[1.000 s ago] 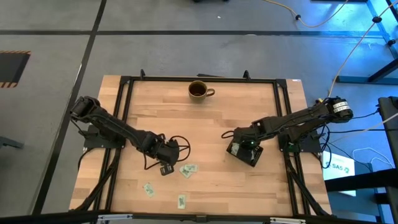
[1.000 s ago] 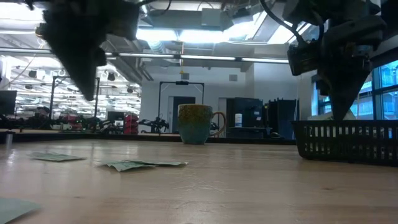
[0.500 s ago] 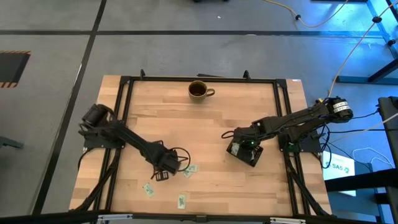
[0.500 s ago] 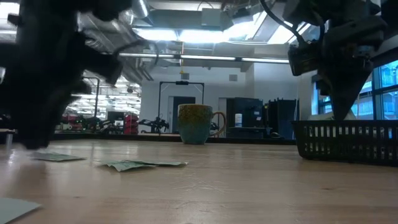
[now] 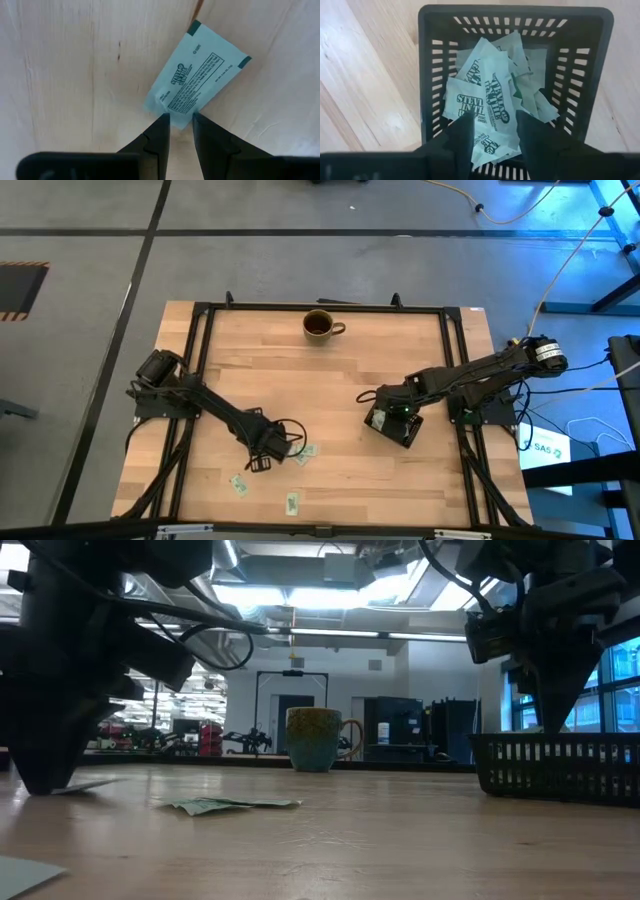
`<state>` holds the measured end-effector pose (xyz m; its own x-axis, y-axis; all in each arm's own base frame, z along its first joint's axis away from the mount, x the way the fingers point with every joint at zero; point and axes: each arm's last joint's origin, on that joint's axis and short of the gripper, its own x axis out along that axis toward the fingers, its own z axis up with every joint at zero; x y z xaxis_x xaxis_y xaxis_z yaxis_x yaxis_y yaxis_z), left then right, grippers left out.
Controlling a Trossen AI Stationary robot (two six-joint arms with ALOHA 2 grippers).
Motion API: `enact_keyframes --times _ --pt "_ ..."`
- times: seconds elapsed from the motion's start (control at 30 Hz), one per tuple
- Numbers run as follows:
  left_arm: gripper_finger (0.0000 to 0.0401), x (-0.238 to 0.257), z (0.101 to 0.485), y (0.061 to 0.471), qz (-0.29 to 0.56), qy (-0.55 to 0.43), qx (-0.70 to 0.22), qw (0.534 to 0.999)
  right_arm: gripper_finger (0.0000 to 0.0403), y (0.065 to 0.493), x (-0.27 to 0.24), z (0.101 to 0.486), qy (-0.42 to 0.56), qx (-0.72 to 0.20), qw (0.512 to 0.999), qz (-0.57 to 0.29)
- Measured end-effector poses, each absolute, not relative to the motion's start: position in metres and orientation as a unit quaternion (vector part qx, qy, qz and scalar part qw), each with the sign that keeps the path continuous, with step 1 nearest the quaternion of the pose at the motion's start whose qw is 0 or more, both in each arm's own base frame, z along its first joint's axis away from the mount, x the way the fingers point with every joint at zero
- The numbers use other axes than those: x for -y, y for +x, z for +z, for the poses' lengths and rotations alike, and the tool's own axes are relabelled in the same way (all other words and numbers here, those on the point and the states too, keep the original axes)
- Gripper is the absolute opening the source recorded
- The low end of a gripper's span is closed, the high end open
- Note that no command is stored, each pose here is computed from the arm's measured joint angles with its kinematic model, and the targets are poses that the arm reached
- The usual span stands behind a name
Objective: Pick and place Stevia / Truvia into bins
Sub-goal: Put the stevia packet into the black bin
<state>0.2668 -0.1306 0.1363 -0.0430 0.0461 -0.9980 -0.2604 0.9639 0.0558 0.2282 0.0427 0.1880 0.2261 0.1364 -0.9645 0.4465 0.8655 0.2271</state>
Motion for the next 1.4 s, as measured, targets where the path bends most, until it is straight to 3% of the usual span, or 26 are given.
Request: enact_keyframes --times 0.4,0.7,1.13,1.4 --pt "0.0008 0.131 0.136 0.267 0.118 -0.084 -0.71 0.689 0.0144 0.229 -0.042 0.191 0.252 -0.606 0.743 -0.129" --pt "0.0002 0.128 0.145 0.266 0.136 -0.089 -0.687 0.708 0.0144 0.242 -0.04 0.217 0.249 -0.553 0.772 -0.189" --pt "0.0002 0.119 0.182 0.315 0.144 -0.22 -0.438 0.86 0.0144 0.281 -0.048 0.242 0.32 -0.368 0.867 -0.104" --pt "0.0002 0.094 0.197 0.342 0.179 -0.257 -0.309 0.898 0.0144 0.293 -0.05 0.258 0.349 -0.276 0.893 -0.066"
